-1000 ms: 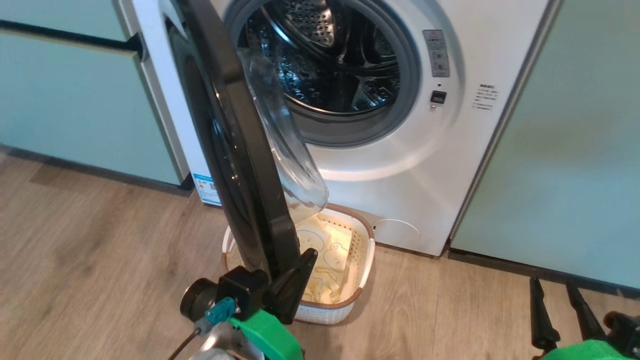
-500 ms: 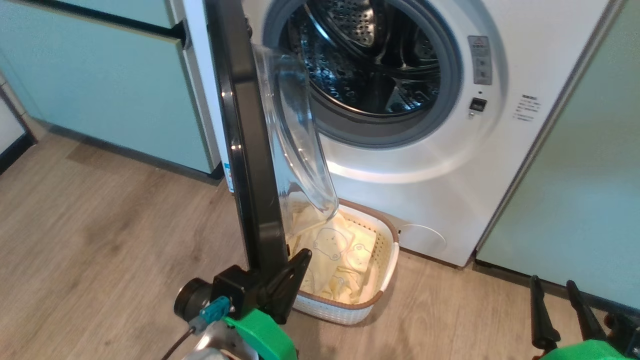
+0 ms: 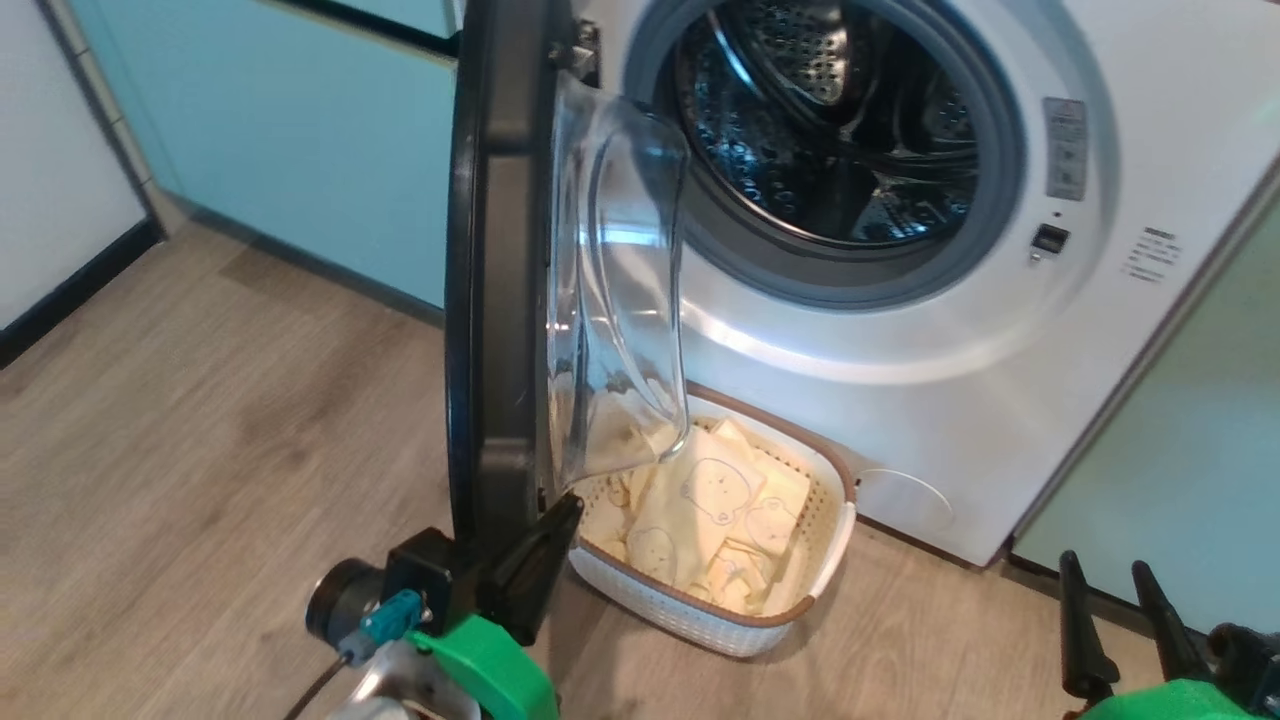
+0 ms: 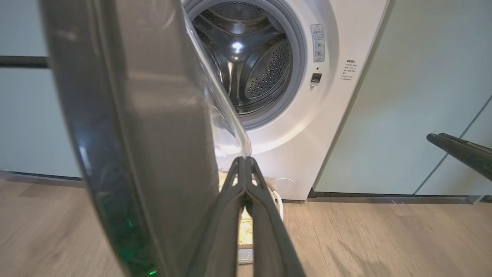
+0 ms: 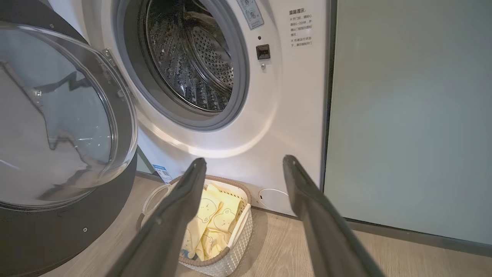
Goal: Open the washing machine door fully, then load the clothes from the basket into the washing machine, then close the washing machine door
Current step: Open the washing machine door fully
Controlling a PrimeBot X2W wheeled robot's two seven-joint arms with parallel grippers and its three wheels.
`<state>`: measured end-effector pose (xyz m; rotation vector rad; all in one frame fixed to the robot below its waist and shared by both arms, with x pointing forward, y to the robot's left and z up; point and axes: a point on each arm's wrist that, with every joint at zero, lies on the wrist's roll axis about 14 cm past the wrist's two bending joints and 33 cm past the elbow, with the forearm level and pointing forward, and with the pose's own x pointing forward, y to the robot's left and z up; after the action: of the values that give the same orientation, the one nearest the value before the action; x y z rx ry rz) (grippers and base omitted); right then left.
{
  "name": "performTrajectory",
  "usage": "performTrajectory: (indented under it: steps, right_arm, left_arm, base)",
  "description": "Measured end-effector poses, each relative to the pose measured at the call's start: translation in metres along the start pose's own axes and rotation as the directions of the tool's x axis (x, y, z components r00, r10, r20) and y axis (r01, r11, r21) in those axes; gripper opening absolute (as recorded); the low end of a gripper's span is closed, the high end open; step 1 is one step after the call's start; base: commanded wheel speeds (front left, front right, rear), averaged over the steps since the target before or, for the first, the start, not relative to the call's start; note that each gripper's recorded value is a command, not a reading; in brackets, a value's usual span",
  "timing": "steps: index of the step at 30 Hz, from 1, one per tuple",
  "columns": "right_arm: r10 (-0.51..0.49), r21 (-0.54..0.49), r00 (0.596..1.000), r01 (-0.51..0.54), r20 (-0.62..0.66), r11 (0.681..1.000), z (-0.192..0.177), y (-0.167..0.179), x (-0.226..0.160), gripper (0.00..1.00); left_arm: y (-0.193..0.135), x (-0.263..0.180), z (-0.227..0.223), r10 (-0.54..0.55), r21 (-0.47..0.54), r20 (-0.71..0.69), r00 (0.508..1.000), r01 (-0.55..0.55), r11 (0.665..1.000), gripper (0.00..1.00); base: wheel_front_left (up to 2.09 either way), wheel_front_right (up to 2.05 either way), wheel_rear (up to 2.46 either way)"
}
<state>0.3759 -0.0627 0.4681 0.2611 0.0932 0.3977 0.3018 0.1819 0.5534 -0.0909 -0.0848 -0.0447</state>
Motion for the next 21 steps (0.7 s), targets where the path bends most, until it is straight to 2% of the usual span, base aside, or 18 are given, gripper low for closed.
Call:
performTrajectory:
  steps: [11, 21]
  right_arm:
    - [0.069, 0.001, 0.997, -0.069, -0.024, 0.998, -0.007, 0.021, 0.016, 1.00]
    - [0.125, 0.005, 0.991, -0.125, -0.052, 0.992, -0.015, 0.038, 0.026, 1.00]
  left_arm:
    - [0.042, -0.017, 0.001, 0.136, 0.013, 0.002, 0.991, -0.136, 0.991, 0.00]
    - [0.087, -0.038, -0.002, 0.293, 0.021, -0.001, 0.956, -0.293, 0.956, 0.00]
  base:
    - [0.00, 0.00, 0.00]
    - [0.00, 0.00, 0.00]
